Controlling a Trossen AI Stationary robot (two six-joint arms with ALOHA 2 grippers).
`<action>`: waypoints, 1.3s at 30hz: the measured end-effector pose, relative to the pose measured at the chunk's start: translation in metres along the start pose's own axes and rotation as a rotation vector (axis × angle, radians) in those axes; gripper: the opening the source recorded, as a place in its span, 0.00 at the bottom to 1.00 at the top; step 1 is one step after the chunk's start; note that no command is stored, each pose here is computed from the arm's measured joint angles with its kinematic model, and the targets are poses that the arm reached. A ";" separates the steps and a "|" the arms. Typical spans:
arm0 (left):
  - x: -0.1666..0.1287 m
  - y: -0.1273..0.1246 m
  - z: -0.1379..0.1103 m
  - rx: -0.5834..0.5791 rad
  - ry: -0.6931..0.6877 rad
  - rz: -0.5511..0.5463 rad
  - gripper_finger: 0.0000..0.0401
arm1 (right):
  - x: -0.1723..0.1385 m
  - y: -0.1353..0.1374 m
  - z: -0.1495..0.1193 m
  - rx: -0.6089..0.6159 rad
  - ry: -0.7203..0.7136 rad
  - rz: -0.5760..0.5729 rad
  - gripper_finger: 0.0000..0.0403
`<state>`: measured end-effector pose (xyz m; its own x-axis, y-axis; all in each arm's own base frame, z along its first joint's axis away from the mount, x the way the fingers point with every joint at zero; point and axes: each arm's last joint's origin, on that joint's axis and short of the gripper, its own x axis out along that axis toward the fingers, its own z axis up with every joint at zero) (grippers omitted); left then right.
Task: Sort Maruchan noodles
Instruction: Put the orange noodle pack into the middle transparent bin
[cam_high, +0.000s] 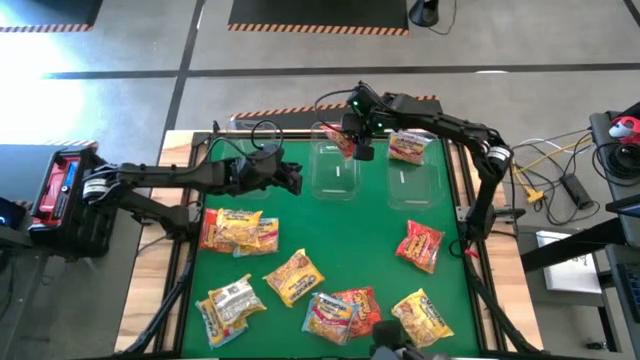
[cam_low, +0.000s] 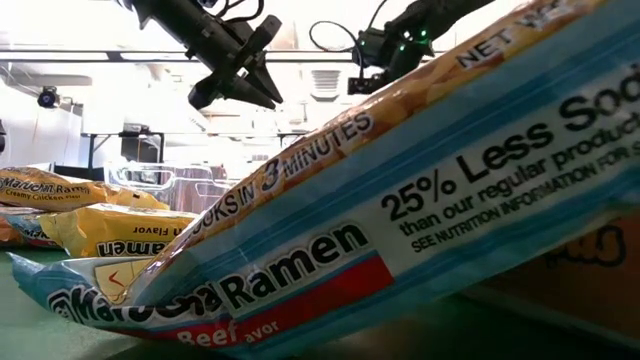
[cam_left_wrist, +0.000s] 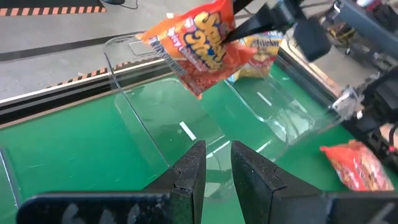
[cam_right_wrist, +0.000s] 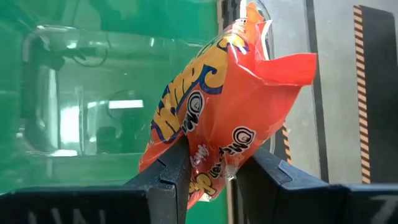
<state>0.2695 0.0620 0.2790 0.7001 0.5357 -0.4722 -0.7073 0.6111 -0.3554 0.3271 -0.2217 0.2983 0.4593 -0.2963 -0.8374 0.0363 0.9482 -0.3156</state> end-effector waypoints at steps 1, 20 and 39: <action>0.000 0.001 0.001 -0.011 -0.002 0.004 0.15 | 0.004 -0.002 0.000 -0.009 0.000 0.010 0.25; 0.009 0.020 0.015 -0.057 -0.039 0.074 0.15 | 0.037 -0.009 -0.007 -0.079 0.040 0.099 0.25; 0.011 0.028 0.019 -0.050 -0.049 0.101 0.15 | 0.037 -0.009 -0.006 -0.213 0.028 0.096 0.26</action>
<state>0.2598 0.0961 0.2793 0.6284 0.6212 -0.4682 -0.7773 0.5238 -0.3484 0.3381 -0.2423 0.2671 0.4268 -0.2119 -0.8792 -0.1961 0.9273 -0.3187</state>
